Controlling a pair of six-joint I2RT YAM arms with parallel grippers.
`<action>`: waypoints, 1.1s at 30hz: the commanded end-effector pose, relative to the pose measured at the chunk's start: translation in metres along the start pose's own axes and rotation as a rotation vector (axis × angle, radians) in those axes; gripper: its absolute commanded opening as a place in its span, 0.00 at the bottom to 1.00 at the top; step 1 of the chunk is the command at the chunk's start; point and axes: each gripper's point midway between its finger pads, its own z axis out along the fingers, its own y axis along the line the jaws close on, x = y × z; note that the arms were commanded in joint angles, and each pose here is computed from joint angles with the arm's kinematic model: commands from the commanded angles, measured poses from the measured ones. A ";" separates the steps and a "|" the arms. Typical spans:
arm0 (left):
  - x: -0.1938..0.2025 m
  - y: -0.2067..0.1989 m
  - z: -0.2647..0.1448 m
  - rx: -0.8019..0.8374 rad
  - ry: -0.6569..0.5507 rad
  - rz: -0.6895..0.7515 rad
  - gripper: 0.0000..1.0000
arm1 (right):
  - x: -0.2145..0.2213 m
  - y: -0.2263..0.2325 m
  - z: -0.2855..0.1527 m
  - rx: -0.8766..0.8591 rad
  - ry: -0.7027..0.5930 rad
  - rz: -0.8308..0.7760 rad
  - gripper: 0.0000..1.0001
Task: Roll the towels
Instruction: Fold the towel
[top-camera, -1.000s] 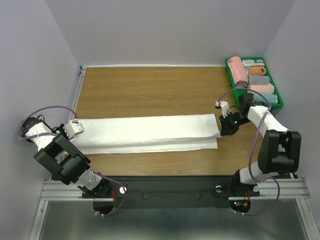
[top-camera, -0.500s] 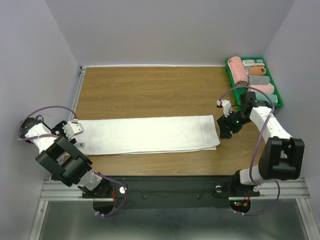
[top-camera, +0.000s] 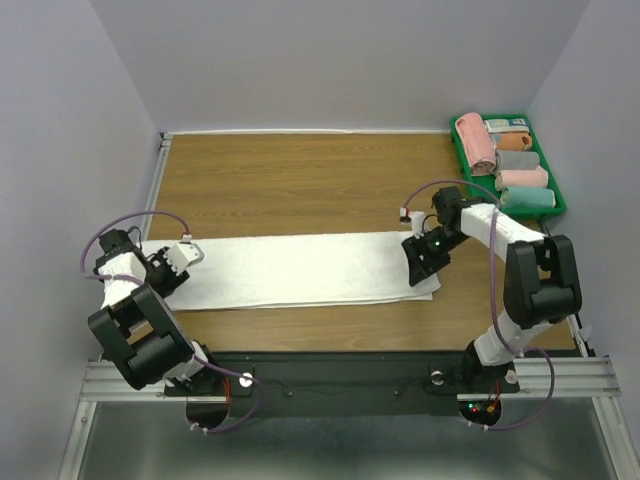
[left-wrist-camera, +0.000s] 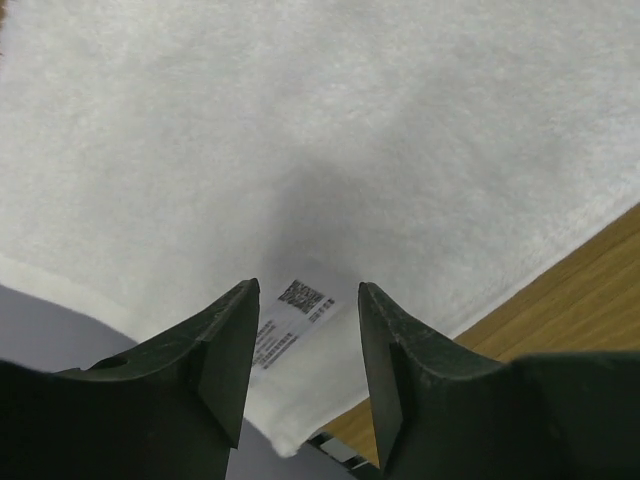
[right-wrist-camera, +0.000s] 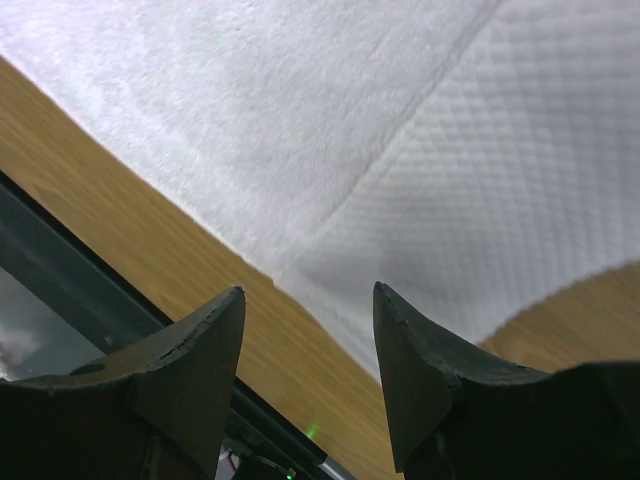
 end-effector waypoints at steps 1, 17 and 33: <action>-0.007 0.004 0.010 -0.056 0.039 -0.087 0.54 | -0.012 -0.021 0.029 0.055 0.036 0.065 0.58; -0.080 -0.023 0.040 0.038 -0.050 -0.184 0.50 | -0.127 -0.129 -0.025 0.373 -0.157 0.057 0.53; -0.126 -0.004 -0.004 -0.001 -0.177 -0.221 0.52 | -0.044 -0.093 -0.037 0.213 -0.281 0.445 0.31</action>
